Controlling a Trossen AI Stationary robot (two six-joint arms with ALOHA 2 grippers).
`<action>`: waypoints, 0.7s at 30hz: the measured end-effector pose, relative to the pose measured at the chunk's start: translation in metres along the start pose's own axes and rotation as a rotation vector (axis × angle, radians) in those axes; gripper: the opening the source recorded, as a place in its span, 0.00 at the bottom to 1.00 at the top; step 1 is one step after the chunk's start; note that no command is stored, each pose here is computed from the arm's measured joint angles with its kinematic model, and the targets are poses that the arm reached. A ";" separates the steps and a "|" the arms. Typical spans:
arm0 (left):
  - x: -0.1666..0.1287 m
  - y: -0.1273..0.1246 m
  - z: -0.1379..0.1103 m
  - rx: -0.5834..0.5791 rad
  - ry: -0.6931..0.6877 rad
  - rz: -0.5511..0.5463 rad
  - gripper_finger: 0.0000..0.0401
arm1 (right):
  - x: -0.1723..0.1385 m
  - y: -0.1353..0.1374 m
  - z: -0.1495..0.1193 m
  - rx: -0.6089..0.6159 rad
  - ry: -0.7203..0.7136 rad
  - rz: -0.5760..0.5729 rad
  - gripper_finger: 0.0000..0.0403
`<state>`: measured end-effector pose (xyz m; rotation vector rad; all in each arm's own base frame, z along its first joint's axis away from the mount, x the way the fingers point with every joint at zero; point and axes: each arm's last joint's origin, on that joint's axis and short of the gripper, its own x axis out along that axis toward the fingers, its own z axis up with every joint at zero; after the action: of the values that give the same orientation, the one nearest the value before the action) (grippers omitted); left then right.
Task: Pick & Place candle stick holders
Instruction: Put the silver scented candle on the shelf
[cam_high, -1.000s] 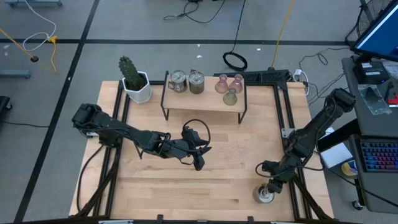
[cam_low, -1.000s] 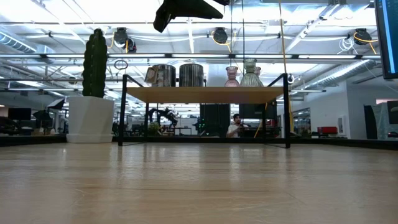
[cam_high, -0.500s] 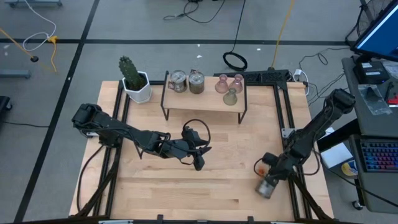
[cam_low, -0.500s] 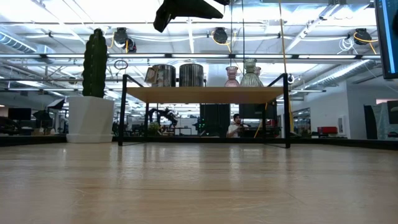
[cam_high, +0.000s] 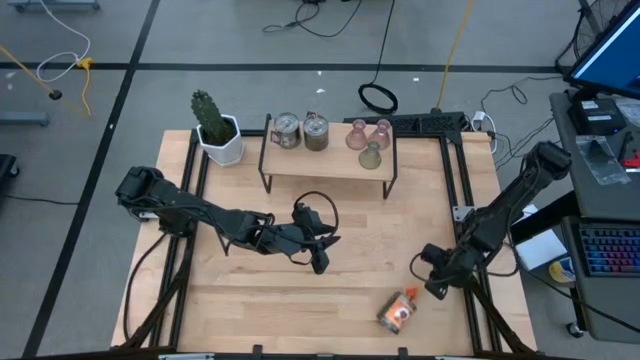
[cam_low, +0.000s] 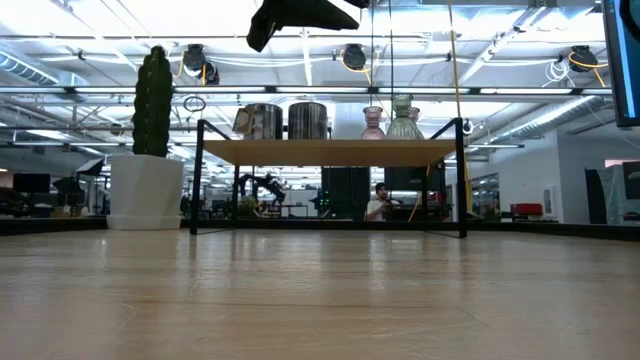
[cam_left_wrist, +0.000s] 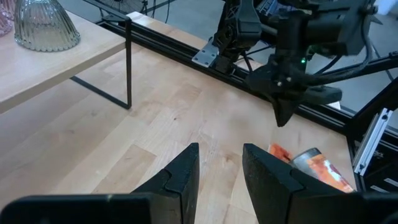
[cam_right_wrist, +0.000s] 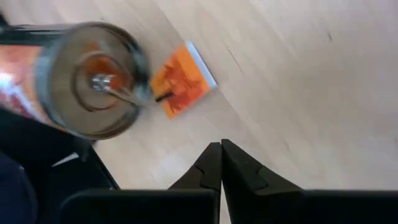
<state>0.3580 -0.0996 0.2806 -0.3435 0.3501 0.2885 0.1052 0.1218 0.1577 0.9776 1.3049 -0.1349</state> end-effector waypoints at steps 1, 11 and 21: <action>0.000 0.000 0.000 0.000 0.000 0.000 0.30 | -0.002 0.000 0.000 -0.009 -0.020 0.014 0.00; 0.000 -0.002 -0.001 -0.018 0.033 -0.060 0.30 | -0.028 0.009 0.005 -0.194 -0.249 0.218 0.00; 0.000 -0.003 -0.002 -0.085 0.062 -0.100 0.30 | -0.036 0.023 0.005 -0.501 -0.341 0.346 0.00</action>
<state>0.3584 -0.1029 0.2801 -0.4523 0.3816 0.1956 0.1113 0.1176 0.2000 0.6946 0.7853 0.2716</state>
